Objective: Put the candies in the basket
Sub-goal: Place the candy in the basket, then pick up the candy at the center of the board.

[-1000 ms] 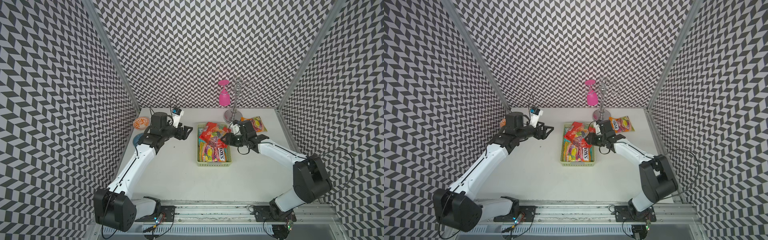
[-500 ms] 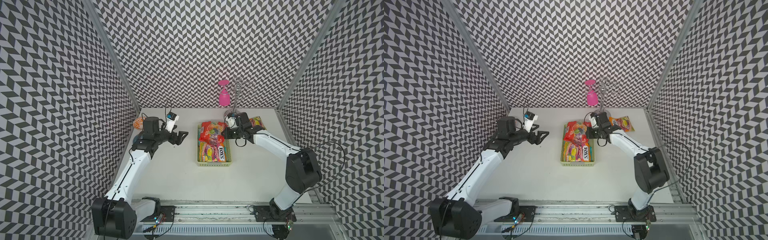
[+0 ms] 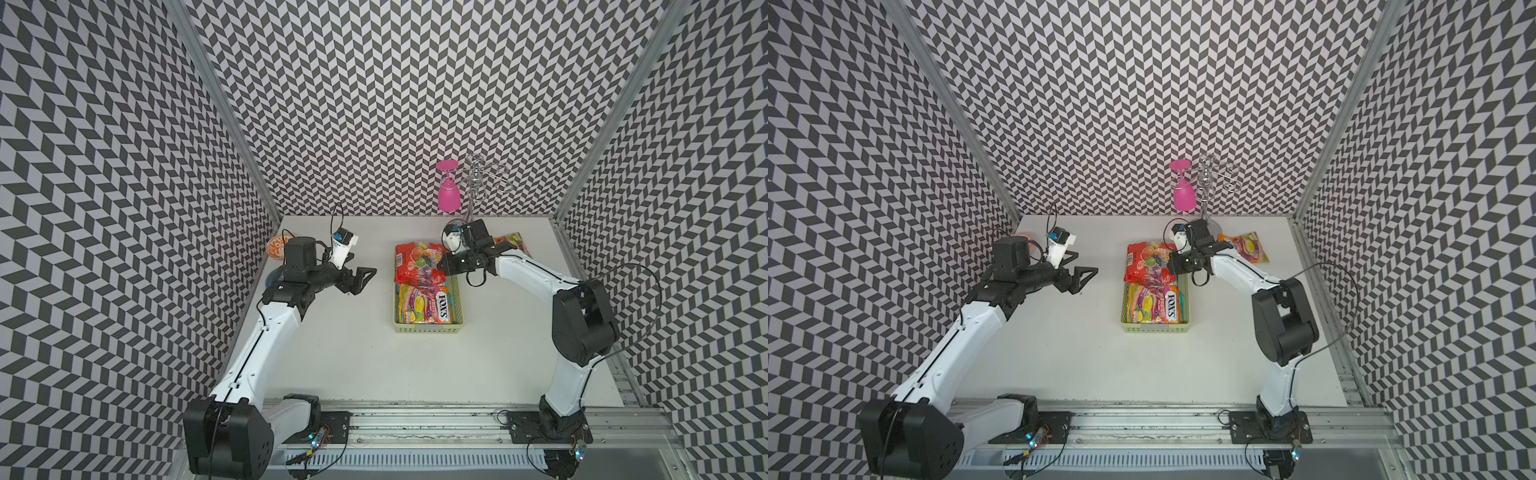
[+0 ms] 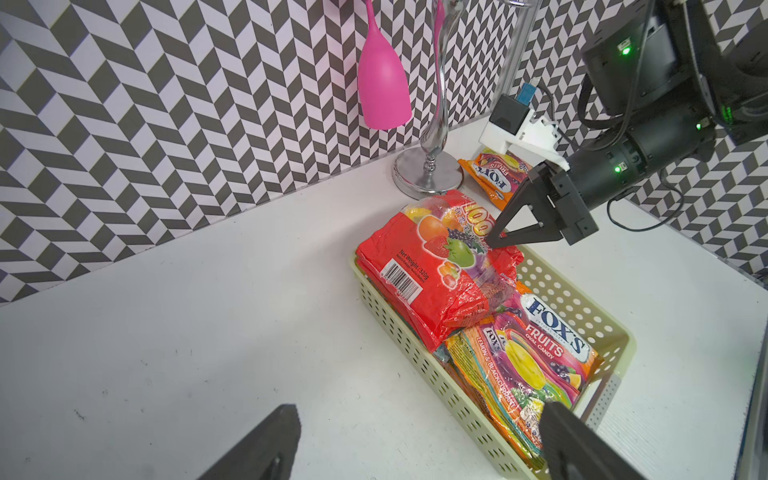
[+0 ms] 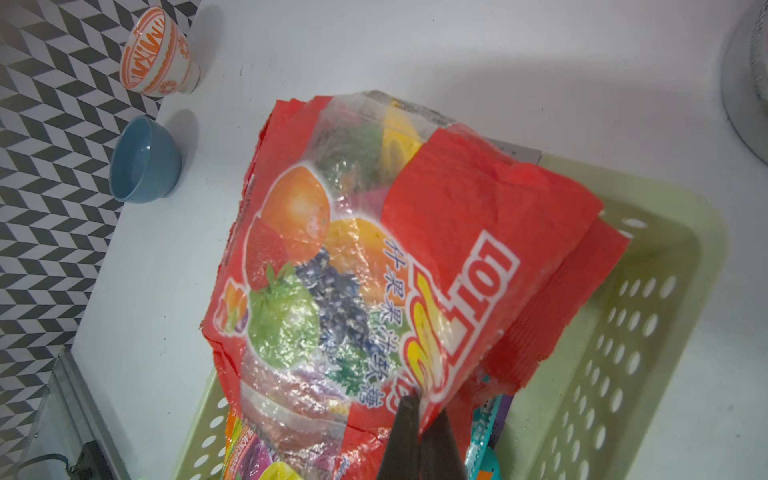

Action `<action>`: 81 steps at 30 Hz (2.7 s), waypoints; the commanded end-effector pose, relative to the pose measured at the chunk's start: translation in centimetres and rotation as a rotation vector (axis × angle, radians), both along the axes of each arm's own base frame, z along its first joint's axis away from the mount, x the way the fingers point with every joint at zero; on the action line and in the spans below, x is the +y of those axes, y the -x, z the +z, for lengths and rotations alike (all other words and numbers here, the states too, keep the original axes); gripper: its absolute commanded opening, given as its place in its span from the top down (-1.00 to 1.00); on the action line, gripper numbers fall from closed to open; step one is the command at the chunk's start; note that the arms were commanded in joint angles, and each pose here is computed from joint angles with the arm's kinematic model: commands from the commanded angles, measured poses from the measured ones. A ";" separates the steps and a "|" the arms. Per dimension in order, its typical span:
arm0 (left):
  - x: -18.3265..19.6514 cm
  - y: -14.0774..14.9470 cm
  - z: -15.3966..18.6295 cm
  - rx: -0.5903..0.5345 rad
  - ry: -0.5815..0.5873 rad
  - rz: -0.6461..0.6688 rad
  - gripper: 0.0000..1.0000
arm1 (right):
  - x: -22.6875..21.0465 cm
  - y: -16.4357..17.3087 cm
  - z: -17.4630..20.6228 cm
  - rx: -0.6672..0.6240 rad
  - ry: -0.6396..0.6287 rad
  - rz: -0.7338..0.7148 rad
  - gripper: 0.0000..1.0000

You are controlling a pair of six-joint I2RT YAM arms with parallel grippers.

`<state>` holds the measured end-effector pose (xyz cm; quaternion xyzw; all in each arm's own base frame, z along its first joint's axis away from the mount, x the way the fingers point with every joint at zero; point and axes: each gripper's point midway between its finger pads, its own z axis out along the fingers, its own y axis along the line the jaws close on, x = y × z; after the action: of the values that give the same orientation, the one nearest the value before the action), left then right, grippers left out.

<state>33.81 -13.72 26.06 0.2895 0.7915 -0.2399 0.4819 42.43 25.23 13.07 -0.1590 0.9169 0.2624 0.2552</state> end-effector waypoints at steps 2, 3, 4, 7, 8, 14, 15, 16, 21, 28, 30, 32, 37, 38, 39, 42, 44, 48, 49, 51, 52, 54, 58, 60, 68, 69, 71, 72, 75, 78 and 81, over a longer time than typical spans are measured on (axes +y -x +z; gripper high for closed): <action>-0.2 0.5 0.4 -0.030 0.009 -0.029 -0.95 | -0.3 -1.0 0.8 -0.026 0.021 0.000 0.67; -0.2 0.5 0.4 -0.028 0.007 -0.029 -0.95 | -0.6 -1.0 1.6 -0.040 0.032 -0.008 0.58; -0.1 0.4 0.4 -0.029 0.003 -0.027 -0.96 | -0.9 -1.1 2.4 -0.061 0.039 -0.018 0.48; -0.1 0.4 0.4 -0.031 0.008 -0.027 -0.96 | -1.1 -1.4 5.7 -0.121 0.028 -0.035 0.10; -0.1 0.4 0.2 -0.029 0.009 -0.027 -0.98 | -0.9 -1.4 6.6 -0.136 0.018 -0.033 0.03; 0.1 0.4 0.1 -0.030 0.005 -0.029 -0.98 | 1.9 -2.7 8.0 -0.208 -0.001 -0.031 0.00; 0.1 0.5 0.2 -0.031 0.007 -0.031 -0.99 | 2.5 -2.8 7.6 -0.207 0.010 -0.025 0.00; 0.1 0.6 0.2 -0.032 0.006 -0.034 -0.99 | 3.3 -3.0 7.2 -0.205 0.027 -0.017 0.00; 0.1 0.8 0.4 -0.037 -0.002 -0.041 -0.99 | 5.5 -3.1 2.6 -0.154 0.142 0.007 -0.01; 0.0 0.9 0.3 -0.036 0.005 -0.047 -0.98 | 5.0 -2.7 -4.0 -0.129 0.384 0.023 -0.02; 0.0 0.9 0.2 -0.033 0.006 -0.049 -0.98 | 4.8 -2.6 -3.3 -0.135 0.391 0.025 -0.02; 0.0 0.9 0.1 -0.028 0.005 -0.046 -0.99 | 4.8 -2.9 -0.8 -0.180 0.368 0.013 -0.02; 0.0 0.8 0.1 -0.032 0.011 -0.048 -0.99 | 3.5 -4.4 7.2 -0.320 0.328 -0.063 -0.08; 0.0 0.8 0.1 -0.030 0.008 -0.045 -0.98 | 2.7 -4.7 8.5 -0.343 0.323 -0.086 -0.14; 0.1 0.8 0.2 -0.031 0.006 -0.043 -0.98 | 1.9 -5.0 9.5 -0.357 0.316 -0.109 -0.19; 0.0 0.8 0.3 -0.035 0.010 -0.043 -0.98 | -1.8 -6.5 10.9 -0.372 0.291 -0.205 -0.33; 0.0 0.9 0.3 -0.035 0.012 -0.044 -0.99 | -4.9 -7.4 10.8 -0.353 0.291 -0.275 -0.37; 0.2 0.8 0.5 -0.038 0.006 -0.035 -0.98 | -10.1 -8.5 9.5 -0.320 0.306 -0.389 -0.52; 0.1 0.9 0.5 -0.039 0.008 -0.037 -0.99 | -11.4 -8.8 9.0 -0.309 0.315 -0.416 -0.57; 0.0 0.9 0.5 -0.041 0.014 -0.041 -0.99 | -13.5 -9.1 8.1 -0.278 0.323 -0.468 -0.69; 0.1 0.9 0.5 -0.040 0.012 -0.041 -0.98 | -14.5 -9.1 7.5 -0.258 0.319 -0.492 -0.98; 0.1 0.8 0.5 -0.036 0.008 -0.036 -0.98 | -16.4 -9.1 6.6 -0.227 0.296 -0.551 -0.99; 0.1 0.9 0.4 -0.040 0.014 -0.041 -0.99 | -19.7 -9.5 4.5 -0.164 0.248 -0.650 -0.99; 0.1 0.8 0.5 -0.038 0.012 -0.038 -0.98 | -20.4 -9.8 3.7 -0.160 0.290 -0.648 -0.98; 0.2 0.7 0.5 -0.036 0.009 -0.034 -0.98 | -20.8 -11.2 -0.1 -0.153 0.517 -0.659 -0.91; 0.1 0.8 0.6 -0.037 0.007 -0.035 -0.99 | -20.9 -11.2 -0.5 -0.157 0.533 -0.667 -0.91; 0.1 0.8 0.5 -0.037 0.011 -0.038 -0.98 | -21.1 -11.1 -1.3 -0.165 0.551 -0.675 -0.91; 0.1 0.8 0.5 -0.037 0.012 -0.039 -0.99 | -21.2 -10.9 -1.8 -0.162 0.553 -0.672 -0.90; 0.1 0.7 0.3 -0.028 0.010 -0.036 -0.99 | -21.0 -10.4 -1.4 -0.197 0.520 -0.667 -0.89; 0.0 0.6 0.2 -0.028 0.016 -0.040 -0.99 | -20.3 -10.2 -1.2 -0.259 0.504 -0.642 -0.89; -0.1 0.5 0.3 -0.023 0.024 -0.043 -0.98 | -20.4 -10.0 -2.7 -0.291 0.609 -0.613 -0.89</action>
<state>33.21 -13.63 25.82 0.3034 0.7831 -0.2476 0.4832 50.44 4.38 7.19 0.0318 0.9414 -0.1049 0.3190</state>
